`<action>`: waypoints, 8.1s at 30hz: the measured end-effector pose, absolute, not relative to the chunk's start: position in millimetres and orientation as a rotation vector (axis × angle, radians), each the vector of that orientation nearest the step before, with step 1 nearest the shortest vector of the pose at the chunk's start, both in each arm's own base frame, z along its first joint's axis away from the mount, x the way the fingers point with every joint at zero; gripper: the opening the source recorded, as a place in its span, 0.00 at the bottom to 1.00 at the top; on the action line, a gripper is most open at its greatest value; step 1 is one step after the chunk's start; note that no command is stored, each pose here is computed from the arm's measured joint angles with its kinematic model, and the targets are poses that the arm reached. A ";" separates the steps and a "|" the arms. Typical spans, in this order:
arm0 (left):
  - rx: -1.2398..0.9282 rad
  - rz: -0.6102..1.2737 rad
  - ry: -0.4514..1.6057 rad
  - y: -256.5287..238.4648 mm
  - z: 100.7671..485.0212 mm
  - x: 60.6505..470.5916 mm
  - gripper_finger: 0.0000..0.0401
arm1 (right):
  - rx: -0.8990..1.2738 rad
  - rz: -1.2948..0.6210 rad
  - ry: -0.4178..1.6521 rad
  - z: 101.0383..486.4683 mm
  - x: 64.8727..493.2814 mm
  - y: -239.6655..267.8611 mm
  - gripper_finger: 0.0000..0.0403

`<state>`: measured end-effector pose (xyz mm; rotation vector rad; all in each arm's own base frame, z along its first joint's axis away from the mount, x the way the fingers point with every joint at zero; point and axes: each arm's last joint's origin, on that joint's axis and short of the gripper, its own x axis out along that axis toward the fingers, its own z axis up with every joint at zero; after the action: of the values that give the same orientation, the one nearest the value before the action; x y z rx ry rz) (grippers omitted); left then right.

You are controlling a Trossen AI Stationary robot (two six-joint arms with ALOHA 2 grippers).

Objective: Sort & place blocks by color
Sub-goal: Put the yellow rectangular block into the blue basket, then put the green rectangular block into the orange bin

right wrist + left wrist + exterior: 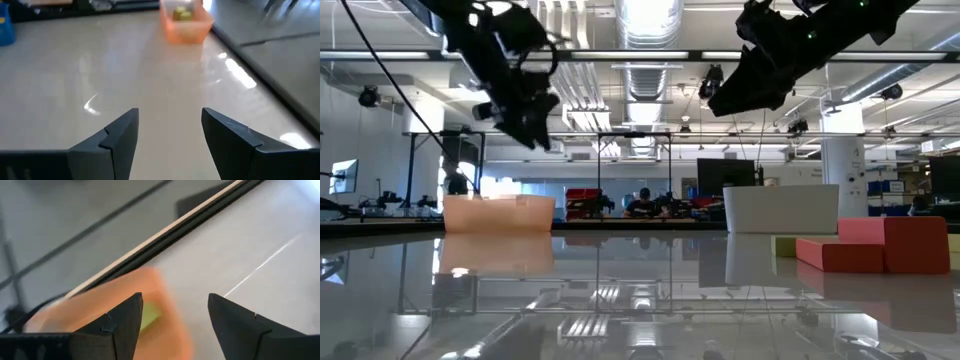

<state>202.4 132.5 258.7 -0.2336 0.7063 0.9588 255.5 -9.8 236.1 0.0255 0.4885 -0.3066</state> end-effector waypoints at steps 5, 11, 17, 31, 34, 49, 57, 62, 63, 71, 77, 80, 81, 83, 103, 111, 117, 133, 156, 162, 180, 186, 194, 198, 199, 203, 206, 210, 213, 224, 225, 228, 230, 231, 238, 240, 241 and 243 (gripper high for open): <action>-0.185 0.820 0.551 101.2 278.5 216.3 0.52 | 0.088 -0.228 0.580 236.7 253.7 -4.3 0.52; -0.151 0.683 0.408 72.6 292.8 231.2 0.52 | 0.150 -0.193 0.672 231.6 248.6 8.9 0.51; -0.094 0.590 0.326 54.7 301.3 240.6 0.52 | 0.317 -0.209 0.837 228.3 238.8 16.1 0.51; -0.053 0.564 0.265 50.9 308.0 243.8 0.52 | 0.840 -0.502 1.239 219.5 206.0 35.7 0.51; -0.051 0.563 0.265 50.9 308.1 243.8 0.52 | 0.893 -0.543 1.313 215.4 202.3 41.4 0.51; -0.049 0.563 0.284 50.8 306.2 243.4 0.52 | 0.918 -0.707 1.486 186.3 207.1 66.1 0.51; -0.026 0.560 0.290 50.8 306.3 243.5 0.52 | 0.872 -0.755 1.532 168.2 215.1 68.2 0.51; -0.026 0.560 0.298 50.8 305.5 243.2 0.52 | 0.837 -0.783 1.574 155.0 219.4 69.5 0.51; -0.025 0.560 0.303 50.8 305.1 243.1 0.52 | 0.825 -0.784 1.584 152.3 220.1 69.7 0.51; -0.090 0.372 0.320 35.1 315.7 224.6 0.52 | 0.750 -0.775 1.649 135.7 225.0 71.1 0.48; -0.105 0.255 0.274 17.2 325.4 213.5 0.52 | 0.735 -0.755 1.610 137.1 226.7 71.0 0.33; -0.102 0.229 0.265 11.8 326.8 212.7 0.52 | 0.726 -0.753 1.596 138.2 226.7 70.7 0.24; -0.102 0.223 0.267 10.3 326.4 213.5 0.52 | 0.716 -0.752 1.589 138.3 226.9 70.5 0.22; -0.100 0.214 0.274 8.3 325.1 215.1 0.52 | 0.697 -0.741 1.585 138.3 227.2 70.1 0.21; -0.093 0.170 0.273 -1.8 307.6 250.2 0.52 | 0.272 -0.511 0.784 215.3 244.2 50.1 0.21; -0.089 0.116 0.218 -6.7 300.2 271.2 0.52 | 0.066 -0.258 0.193 259.8 259.9 38.9 0.21; -0.073 0.081 0.156 -13.7 291.7 290.6 0.52 | 0.048 -0.080 -0.034 266.3 260.8 27.1 0.21; -0.102 -0.025 -0.068 -19.1 259.5 340.3 0.52 | 0.040 -0.014 -0.063 267.0 261.0 18.0 0.21; -0.120 0.002 -0.141 -8.0 249.1 351.6 0.21 | 0.018 -0.025 -0.059 266.7 261.0 17.8 0.29; -0.129 0.013 -0.072 -7.7 244.3 351.1 0.21 | 0.017 -0.025 -0.051 266.2 260.6 17.7 0.46; -0.357 0.157 0.955 -38.7 249.9 267.5 0.21 | -0.046 -0.106 -0.031 280.8 241.1 13.9 0.58; -0.427 0.177 1.209 -70.8 272.2 241.0 0.21 | -0.053 -0.108 -0.013 276.7 244.5 13.7 0.57; -0.585 0.171 1.569 -126.3 275.4 193.7 0.21 | -0.057 -0.110 0.003 273.4 246.8 13.4 0.58; -0.813 0.347 1.693 -147.8 272.9 175.5 0.21 | -0.058 -0.110 0.009 272.3 247.5 13.4 0.58; -0.867 0.399 1.713 -152.6 272.6 171.7 0.21 | -0.058 -0.110 0.011 271.9 247.7 13.4 0.58; -1.052 0.529 1.784 -175.2 269.3 161.0 0.21 | -0.057 -0.109 0.030 269.9 247.8 13.4 0.58; -1.142 0.630 1.827 -189.5 261.3 153.9 0.21 | -0.059 -0.109 0.045 268.5 247.7 13.4 0.58; -1.215 0.722 1.824 -199.6 248.5 152.4 0.21 | -0.060 -0.109 0.044 268.5 247.7 13.4 0.58; -1.210 0.770 1.824 -200.3 240.1 152.9 0.27 | -0.060 -0.109 0.044 268.5 247.7 13.4 0.58; -1.176 0.758 1.852 -199.1 234.2 151.4 0.48 | -0.070 -0.108 0.044 268.5 247.7 13.4 0.58; -1.172 0.743 1.853 -199.2 234.9 152.0 0.48 | -0.070 -0.108 0.044 268.6 247.7 13.4 0.58; -1.152 0.682 1.845 -195.8 236.1 157.0 0.48 | -0.058 -0.109 0.045 268.5 247.7 13.4 0.58; -1.119 0.613 1.801 -191.9 236.9 163.2 0.48 | -0.039 -0.109 0.055 267.4 247.7 13.4 0.58; -1.090 0.568 1.764 -189.2 237.6 167.4 0.48 | -0.025 -0.109 0.064 266.5 247.6 13.4 0.58; -0.781 0.140 1.399 -162.3 245.7 210.4 0.49 | 0.088 -0.117 0.161 256.4 246.4 13.4 0.58; -0.667 0.092 1.339 -148.5 246.4 220.1 0.49 | 0.111 -0.119 0.191 253.4 245.8 13.8 0.58; -0.608 0.076 1.312 -141.2 246.4 224.8 0.49 | 0.117 -0.117 0.209 251.7 245.4 14.9 0.58; -0.489 0.057 1.262 -126.0 245.7 233.5 0.49 | 0.134 -0.109 0.255 247.6 244.2 18.3 0.58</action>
<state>233.5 -126.0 245.7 -0.4888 1.2623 0.0569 244.2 18.3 247.6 0.1343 0.2546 -0.1094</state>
